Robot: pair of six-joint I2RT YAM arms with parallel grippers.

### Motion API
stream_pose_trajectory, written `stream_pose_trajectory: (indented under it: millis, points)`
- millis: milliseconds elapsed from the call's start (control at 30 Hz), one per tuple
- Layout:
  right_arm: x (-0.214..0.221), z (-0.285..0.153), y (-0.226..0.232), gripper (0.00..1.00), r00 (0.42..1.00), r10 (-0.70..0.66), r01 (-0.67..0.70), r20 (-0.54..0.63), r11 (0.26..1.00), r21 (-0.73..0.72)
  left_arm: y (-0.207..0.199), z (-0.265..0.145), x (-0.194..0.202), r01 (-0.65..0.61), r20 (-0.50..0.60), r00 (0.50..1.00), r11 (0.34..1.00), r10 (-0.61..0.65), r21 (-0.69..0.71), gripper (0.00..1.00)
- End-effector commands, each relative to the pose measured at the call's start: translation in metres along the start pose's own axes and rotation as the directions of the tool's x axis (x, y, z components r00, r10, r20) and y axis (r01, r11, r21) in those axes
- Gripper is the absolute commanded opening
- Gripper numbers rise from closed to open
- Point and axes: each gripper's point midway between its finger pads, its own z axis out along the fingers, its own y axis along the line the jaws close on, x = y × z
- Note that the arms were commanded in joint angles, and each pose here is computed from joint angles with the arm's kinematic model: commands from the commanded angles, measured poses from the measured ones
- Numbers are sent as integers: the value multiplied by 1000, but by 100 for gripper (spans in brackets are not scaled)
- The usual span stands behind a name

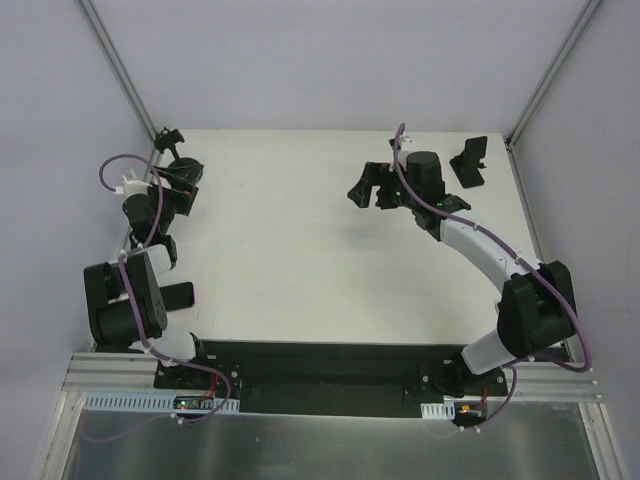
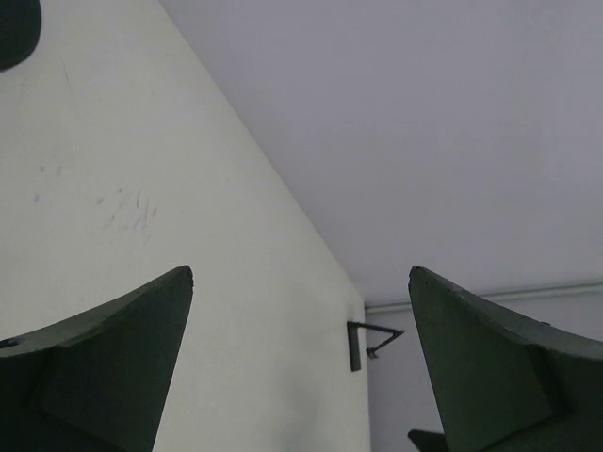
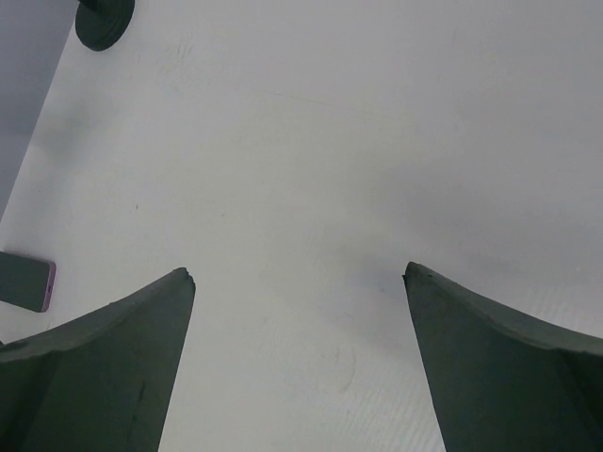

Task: Place the phone on the phone stand

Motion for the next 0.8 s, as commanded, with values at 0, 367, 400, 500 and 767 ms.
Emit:
stream_pose_trajectory:
  millis: [0,367,400,500,767]
  points:
    - [-37,-29,-2,96,990,-11,17,140,999,-43,-55,18,-67,70,157,980,950,-122,304,92]
    - [-37,-40,-35,96,984,49,-44,173,998,-33,-14,87,-122,70,189,973,944,-136,321,95]
    - [-38,-41,-35,96,983,49,-44,178,998,-35,-17,89,-128,53,199,972,945,-123,322,96]
    - [-39,-40,-35,96,982,53,-46,183,998,-41,-6,95,-138,56,226,966,958,-122,280,97]
    - [-39,-36,-36,96,981,64,-56,186,997,-53,11,113,-149,120,234,954,955,-186,270,89]
